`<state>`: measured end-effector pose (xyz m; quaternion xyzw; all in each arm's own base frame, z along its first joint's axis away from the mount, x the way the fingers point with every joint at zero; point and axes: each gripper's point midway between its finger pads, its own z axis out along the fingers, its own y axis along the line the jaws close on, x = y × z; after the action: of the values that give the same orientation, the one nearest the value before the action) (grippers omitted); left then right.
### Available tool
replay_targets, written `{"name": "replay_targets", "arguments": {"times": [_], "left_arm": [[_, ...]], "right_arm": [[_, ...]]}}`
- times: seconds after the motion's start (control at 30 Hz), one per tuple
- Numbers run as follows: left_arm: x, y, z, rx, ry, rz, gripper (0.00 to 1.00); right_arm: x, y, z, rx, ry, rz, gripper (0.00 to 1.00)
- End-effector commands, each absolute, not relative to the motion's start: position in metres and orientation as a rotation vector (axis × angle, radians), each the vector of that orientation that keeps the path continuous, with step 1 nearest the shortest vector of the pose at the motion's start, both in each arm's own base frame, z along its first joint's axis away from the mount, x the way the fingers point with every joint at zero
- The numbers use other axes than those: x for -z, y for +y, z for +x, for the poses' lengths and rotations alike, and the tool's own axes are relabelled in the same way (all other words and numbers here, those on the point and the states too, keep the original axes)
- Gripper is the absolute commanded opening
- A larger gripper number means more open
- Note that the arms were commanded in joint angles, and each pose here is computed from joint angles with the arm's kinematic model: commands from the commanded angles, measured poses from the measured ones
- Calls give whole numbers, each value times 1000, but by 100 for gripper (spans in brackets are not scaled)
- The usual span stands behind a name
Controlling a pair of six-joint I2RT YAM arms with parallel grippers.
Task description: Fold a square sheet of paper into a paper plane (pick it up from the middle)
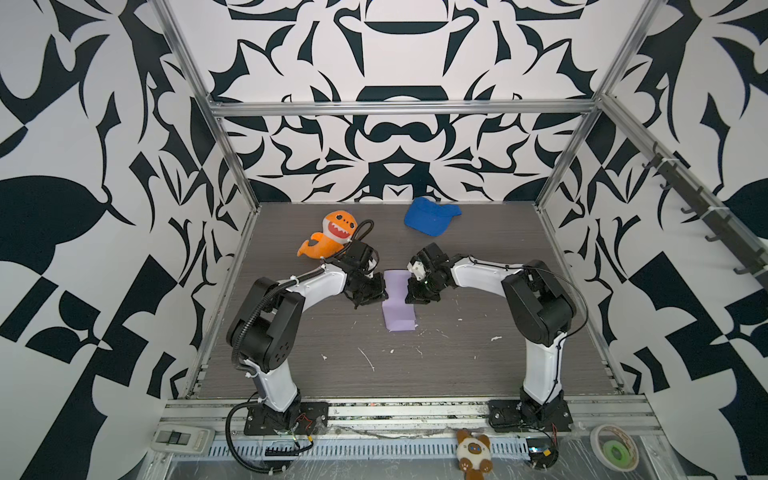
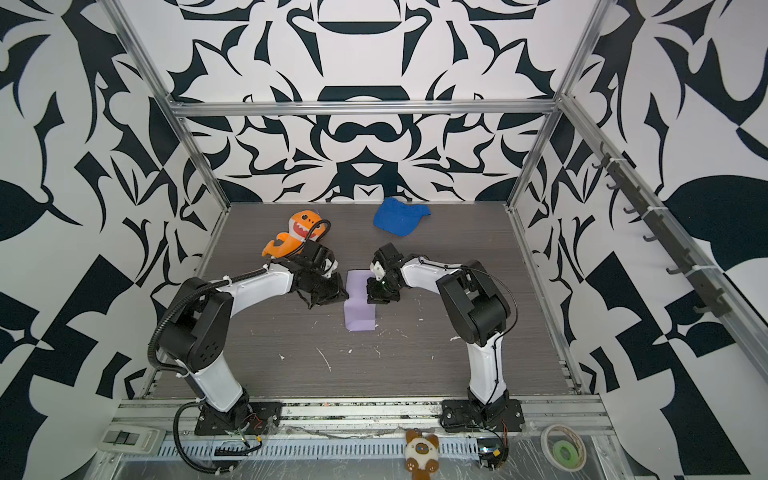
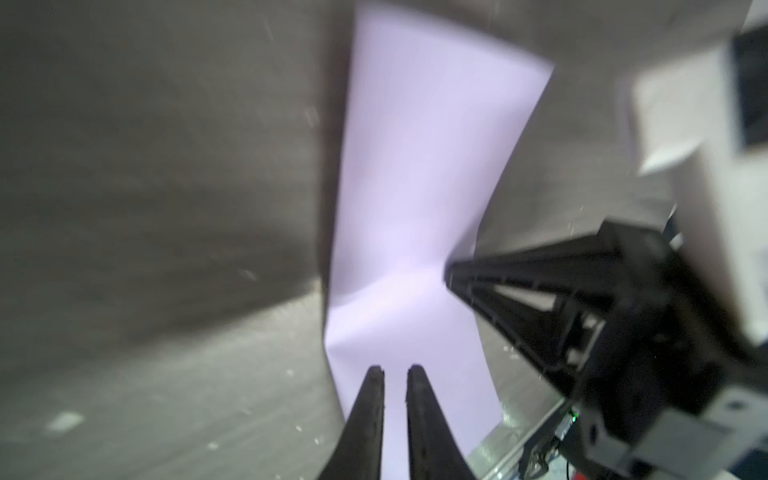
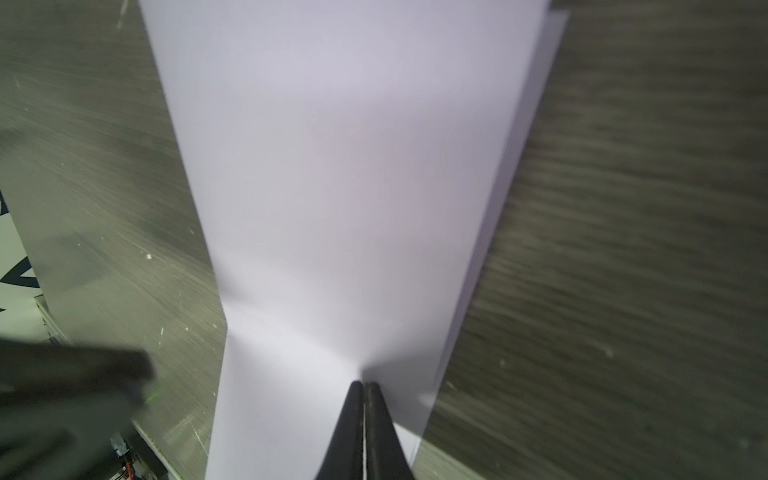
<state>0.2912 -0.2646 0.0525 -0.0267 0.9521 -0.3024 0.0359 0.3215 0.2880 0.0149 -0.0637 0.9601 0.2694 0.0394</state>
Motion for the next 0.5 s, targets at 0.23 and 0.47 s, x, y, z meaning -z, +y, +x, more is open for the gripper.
{"name": "replay_targets", "arguments": {"times": [0.23,0.47], "left_arm": [[-21,-261,255,896,3065,-160,16],[9,-228,231,657,3174,-180,16]], "right_arm": [[61,226,287,-356,3181,-137,9],[62,227,289,-352,3181,-133,9]]}}
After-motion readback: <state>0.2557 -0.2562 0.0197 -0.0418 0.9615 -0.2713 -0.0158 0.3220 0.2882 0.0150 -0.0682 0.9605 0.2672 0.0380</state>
